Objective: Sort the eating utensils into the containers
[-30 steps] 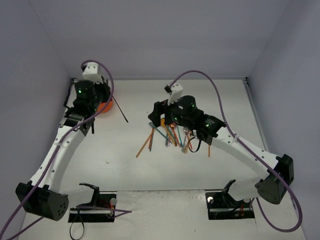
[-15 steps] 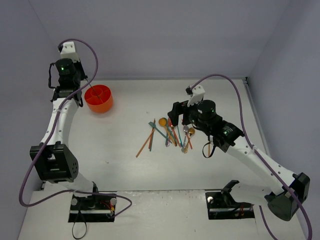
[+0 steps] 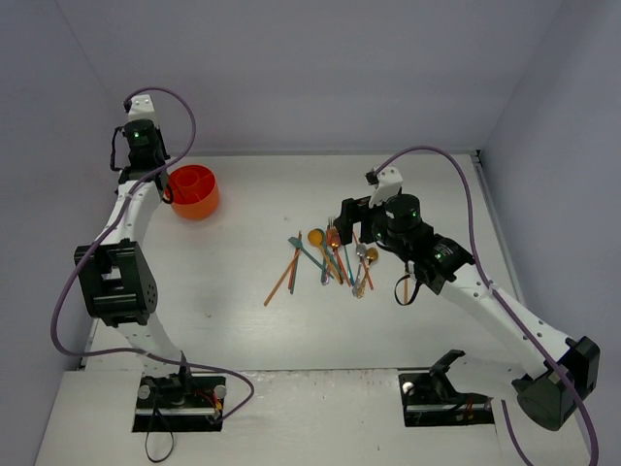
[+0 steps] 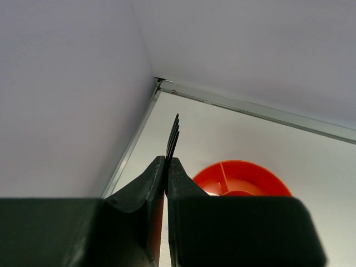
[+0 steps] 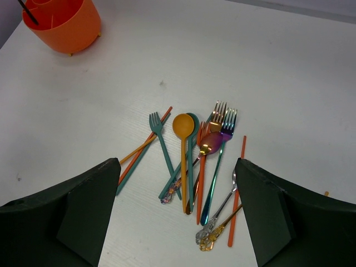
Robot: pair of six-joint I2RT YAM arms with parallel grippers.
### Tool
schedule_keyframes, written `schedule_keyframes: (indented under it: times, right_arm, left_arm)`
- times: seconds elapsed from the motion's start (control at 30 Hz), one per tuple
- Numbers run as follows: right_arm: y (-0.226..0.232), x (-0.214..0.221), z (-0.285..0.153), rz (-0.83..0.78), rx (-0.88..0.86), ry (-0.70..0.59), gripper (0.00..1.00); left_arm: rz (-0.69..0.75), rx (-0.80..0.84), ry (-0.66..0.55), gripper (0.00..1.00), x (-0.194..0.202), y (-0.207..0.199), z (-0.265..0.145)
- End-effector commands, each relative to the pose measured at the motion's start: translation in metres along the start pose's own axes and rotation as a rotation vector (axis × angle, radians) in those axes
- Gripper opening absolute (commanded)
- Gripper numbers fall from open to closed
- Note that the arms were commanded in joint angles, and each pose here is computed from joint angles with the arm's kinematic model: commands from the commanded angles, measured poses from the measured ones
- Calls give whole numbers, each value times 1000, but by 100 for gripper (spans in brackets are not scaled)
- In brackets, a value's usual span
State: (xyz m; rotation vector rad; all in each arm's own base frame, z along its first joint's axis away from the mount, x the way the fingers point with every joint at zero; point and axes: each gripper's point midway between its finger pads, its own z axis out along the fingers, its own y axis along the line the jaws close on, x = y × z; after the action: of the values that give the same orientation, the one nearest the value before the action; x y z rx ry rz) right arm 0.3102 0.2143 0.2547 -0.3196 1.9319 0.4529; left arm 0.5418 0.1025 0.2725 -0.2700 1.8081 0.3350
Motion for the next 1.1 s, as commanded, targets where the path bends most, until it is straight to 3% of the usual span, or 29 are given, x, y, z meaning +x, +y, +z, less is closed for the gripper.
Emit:
schedule_keyframes:
  times: [0.0,0.57,1.07]
  right_arm:
    - [-4,-13,3,7,13,-49,82]
    - [-7,-10,4,29,17,-39,82]
    - [-8,-7,2,41,17,-34,81]
  left_arm:
    - [-65,-118,-162,0,-44,25,-1]
    - [-35,-167,-141,0,-23,33,15]
    - [-29,-236,-170,0,-35,41,43]
